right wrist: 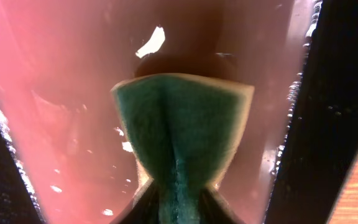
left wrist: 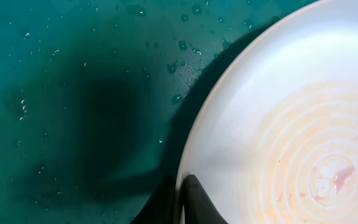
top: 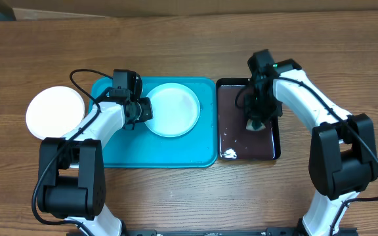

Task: Clean dirty plates on tray and stack at the side
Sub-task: 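Return the sponge to the black tray and raise the right gripper, then lift the light-blue plate with the left gripper and tilt it over the black tray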

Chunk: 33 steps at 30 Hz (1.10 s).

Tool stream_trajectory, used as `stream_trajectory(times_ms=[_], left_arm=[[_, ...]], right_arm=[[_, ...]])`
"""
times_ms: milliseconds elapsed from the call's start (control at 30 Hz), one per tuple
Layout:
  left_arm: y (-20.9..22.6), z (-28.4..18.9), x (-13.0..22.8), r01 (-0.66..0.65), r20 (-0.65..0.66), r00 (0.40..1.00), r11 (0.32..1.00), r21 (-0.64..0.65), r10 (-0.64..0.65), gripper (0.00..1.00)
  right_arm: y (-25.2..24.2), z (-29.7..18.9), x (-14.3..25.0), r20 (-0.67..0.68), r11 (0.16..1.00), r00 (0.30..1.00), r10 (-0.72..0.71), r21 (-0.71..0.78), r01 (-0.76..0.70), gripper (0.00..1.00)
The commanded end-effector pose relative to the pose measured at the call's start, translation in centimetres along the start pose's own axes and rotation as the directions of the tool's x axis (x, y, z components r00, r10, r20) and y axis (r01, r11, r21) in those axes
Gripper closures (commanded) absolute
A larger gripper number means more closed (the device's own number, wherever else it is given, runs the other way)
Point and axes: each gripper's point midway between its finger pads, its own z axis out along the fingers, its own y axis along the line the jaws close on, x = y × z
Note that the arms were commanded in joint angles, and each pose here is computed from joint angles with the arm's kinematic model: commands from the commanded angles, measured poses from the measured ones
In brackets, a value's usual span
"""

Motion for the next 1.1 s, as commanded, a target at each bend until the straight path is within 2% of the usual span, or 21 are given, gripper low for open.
stream_trajectory(times_ms=[0, 67, 200, 267, 433, 567, 600, 633, 867, 1033, 1067], left_arm=[[-0.3, -0.2, 0.2, -0.001, 0.001, 1.0, 1.0, 0.007, 0.001, 0.89], [-0.3, -0.2, 0.2, -0.001, 0.001, 1.0, 1.0, 0.007, 0.001, 0.89], [-0.3, -0.2, 0.2, -0.001, 0.0, 1.0, 1.0, 0.007, 0.001, 0.84], [-0.3, -0.2, 0.3, 0.0, -0.004, 1.0, 1.0, 0.006, 0.0, 0.8], [-0.3, -0.2, 0.4, -0.001, -0.008, 1.0, 1.0, 0.004, 0.001, 0.71], [-0.2, -0.2, 0.6, 0.0, -0.015, 1.0, 1.0, 0.002, 0.0, 0.7], [-0.2, -0.2, 0.6, 0.0, -0.015, 1.0, 1.0, 0.002, 0.0, 0.71], [-0.2, -0.2, 0.7, 0.0, -0.016, 1.0, 1.0, 0.002, 0.0, 0.7], [-0.1, 0.2, 1.1, 0.0, -0.016, 1.0, 1.0, 0.002, 0.0, 0.72], [0.1, 0.5, 1.6, 0.001, -0.017, 1.0, 1.0, 0.002, -0.001, 0.72], [0.1, 0.5, 1.6, 0.001, -0.018, 1.0, 1.0, 0.001, -0.001, 0.75]], right_arm=[[0.2, -0.3, -0.6, 0.029, 1.0, 1.0, -0.008, -0.002, 0.008, 0.65], [0.2, -0.7, -1.1, 0.042, 1.0, 0.999, -0.004, -0.007, 0.005, 0.6], [0.2, -2.5, -2.6, 0.085, 1.0, 0.996, 0.007, -0.019, -0.006, 0.36], [-0.5, -4.4, -4.0, 0.119, 0.999, 0.992, 0.034, -0.03, -0.031, 0.28], [-3.8, -7.3, -6.8, 0.192, 0.991, 0.973, 0.13, -0.053, -0.122, 0.16], [-8.1, -7.7, -8.0, 0.218, 0.973, 0.949, 0.229, -0.062, -0.221, 0.11], [-9.0, -7.7, -8.0, 0.218, 0.968, 0.943, 0.251, -0.063, -0.243, 0.03], [-10.0, -7.7, -8.1, 0.217, 0.962, 0.937, 0.272, -0.063, -0.265, 0.0], [-14.3, -7.9, -8.1, 0.225, 0.931, 0.904, 0.364, -0.067, -0.358, 0.0], [-15.0, -8.0, -8.2, 0.232, 0.925, 0.896, 0.379, -0.07, -0.373, 0.0], [-15.0, -8.0, -8.2, 0.232, 0.925, 0.896, 0.379, -0.07, -0.373, 0.0]])
